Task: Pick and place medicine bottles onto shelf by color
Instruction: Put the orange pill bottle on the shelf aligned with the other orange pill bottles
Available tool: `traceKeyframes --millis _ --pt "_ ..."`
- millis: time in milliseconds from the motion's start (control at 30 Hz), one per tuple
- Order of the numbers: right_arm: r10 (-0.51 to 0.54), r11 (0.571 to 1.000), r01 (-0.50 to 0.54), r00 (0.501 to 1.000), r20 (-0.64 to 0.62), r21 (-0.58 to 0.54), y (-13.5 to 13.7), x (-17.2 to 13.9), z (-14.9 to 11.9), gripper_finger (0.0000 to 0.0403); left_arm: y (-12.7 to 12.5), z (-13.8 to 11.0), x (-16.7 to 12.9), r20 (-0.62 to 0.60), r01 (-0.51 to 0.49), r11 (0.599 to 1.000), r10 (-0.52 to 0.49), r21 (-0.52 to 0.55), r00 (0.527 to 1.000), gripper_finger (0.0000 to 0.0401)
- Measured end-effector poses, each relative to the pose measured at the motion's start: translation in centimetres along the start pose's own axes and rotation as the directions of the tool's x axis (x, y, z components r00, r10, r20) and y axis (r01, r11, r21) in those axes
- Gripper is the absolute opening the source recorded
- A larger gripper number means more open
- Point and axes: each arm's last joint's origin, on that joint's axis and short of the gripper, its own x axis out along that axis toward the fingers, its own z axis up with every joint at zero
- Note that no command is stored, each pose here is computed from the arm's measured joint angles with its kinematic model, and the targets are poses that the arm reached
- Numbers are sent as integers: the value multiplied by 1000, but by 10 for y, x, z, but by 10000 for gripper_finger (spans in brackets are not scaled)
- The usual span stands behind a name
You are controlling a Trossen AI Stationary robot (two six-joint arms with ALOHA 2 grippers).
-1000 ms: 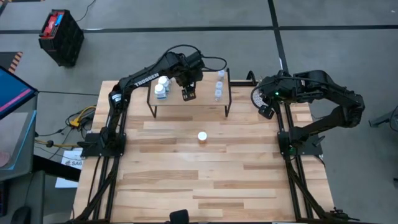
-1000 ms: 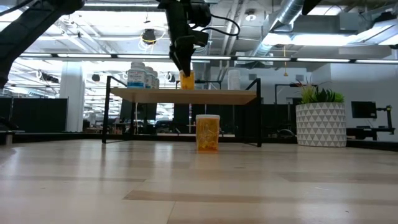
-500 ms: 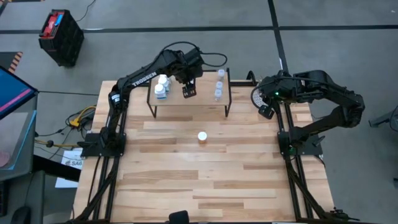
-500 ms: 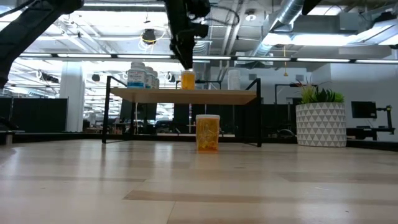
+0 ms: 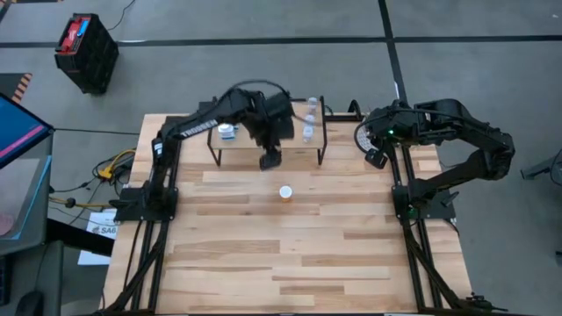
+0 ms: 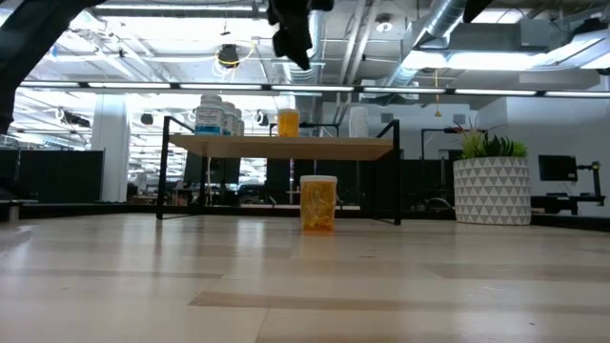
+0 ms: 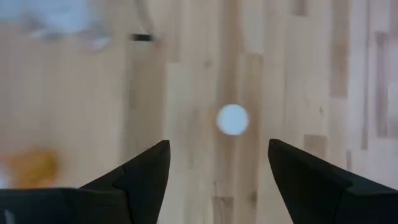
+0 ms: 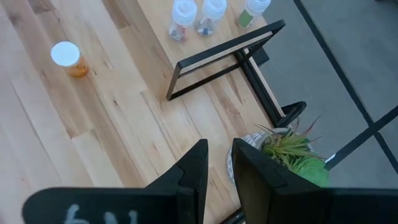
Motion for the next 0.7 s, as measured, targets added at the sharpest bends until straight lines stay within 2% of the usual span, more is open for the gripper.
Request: traceKeyframes --millis 67,233,300,400,533,700 --pt "3 1000 -3 1000 -1 0 0 0 0 95 -17 2 10 -22 5 998 -4 56 1000 257" --pt "6 1000 -6 1000 -2 9 0 0 0 95 -53 5 42 -47 -58 978 69 201 997 257" --pt "6 1000 -6 1000 -2 10 0 0 0 95 -65 4 57 -56 -44 955 63 293 996 257" --pt "7 1000 -7 1000 -3 11 0 0 0 95 -78 -5 77 -128 27 903 31 429 991 257" --pt "9 1000 -9 1000 -3 10 0 0 0 95 -84 -10 90 -145 62 877 9 477 989 257" --pt "9 1000 -9 1000 -3 10 0 0 0 95 -77 -12 119 -93 19 888 27 459 995 257"
